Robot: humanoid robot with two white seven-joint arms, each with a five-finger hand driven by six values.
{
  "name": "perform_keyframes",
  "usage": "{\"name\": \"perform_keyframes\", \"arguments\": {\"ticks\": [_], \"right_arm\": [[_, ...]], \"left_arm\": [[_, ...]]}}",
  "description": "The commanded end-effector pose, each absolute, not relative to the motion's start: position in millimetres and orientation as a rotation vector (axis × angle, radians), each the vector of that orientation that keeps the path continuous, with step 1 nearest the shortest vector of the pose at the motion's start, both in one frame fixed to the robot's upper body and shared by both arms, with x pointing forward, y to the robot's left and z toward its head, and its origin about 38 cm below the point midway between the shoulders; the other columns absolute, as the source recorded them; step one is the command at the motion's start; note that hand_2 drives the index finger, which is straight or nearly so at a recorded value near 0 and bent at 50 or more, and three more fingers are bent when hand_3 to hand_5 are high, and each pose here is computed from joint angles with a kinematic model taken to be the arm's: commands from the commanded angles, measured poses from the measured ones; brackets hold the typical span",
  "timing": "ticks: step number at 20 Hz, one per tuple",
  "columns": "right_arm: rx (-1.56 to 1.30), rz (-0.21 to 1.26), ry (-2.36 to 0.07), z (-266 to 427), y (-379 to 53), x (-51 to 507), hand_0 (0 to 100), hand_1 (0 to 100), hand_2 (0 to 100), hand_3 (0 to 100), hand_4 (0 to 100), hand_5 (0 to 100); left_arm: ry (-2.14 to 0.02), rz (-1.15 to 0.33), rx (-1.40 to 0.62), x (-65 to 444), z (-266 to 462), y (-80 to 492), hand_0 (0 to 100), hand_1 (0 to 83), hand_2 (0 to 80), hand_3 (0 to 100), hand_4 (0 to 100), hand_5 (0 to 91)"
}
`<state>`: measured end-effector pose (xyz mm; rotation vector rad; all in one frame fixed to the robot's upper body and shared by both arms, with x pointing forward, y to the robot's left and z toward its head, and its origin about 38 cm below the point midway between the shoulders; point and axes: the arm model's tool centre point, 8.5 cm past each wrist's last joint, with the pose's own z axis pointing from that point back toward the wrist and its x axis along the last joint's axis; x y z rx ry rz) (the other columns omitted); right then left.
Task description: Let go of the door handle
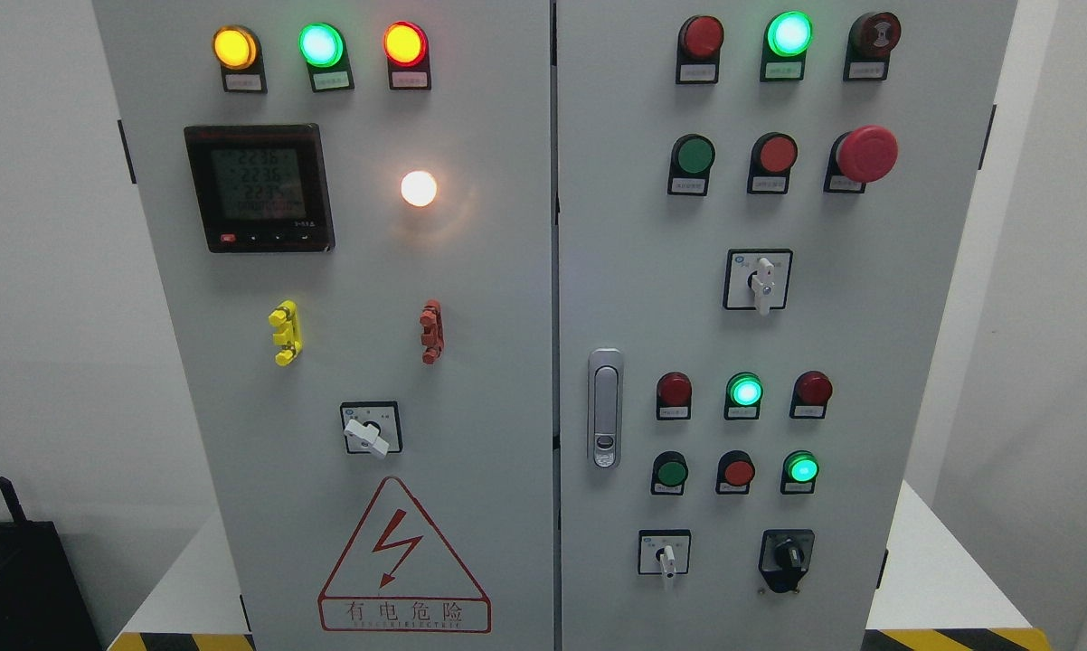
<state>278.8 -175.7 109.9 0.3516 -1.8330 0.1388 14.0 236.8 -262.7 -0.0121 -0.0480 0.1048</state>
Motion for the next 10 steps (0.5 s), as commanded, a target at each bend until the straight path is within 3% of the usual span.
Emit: {"name": "perform_keyframes", "arguments": {"ticks": [1,10], "right_arm": [[0.354,0.144,-1.824,107.3,-175.0,277.9,48,0,0,0,0,0],[0.349,0.151,-1.828,107.8,-174.8,278.3,47,0,0,0,0,0]], "left_arm": [[-0.047,0.123,-0.012,13.6,-262.7,236.6,12,38.9,0.0,0,0,0.0],[-0.049,0.123,-0.012,14.1,-262.8,236.6,12,38.9,0.0,0,0,0.0]]}}
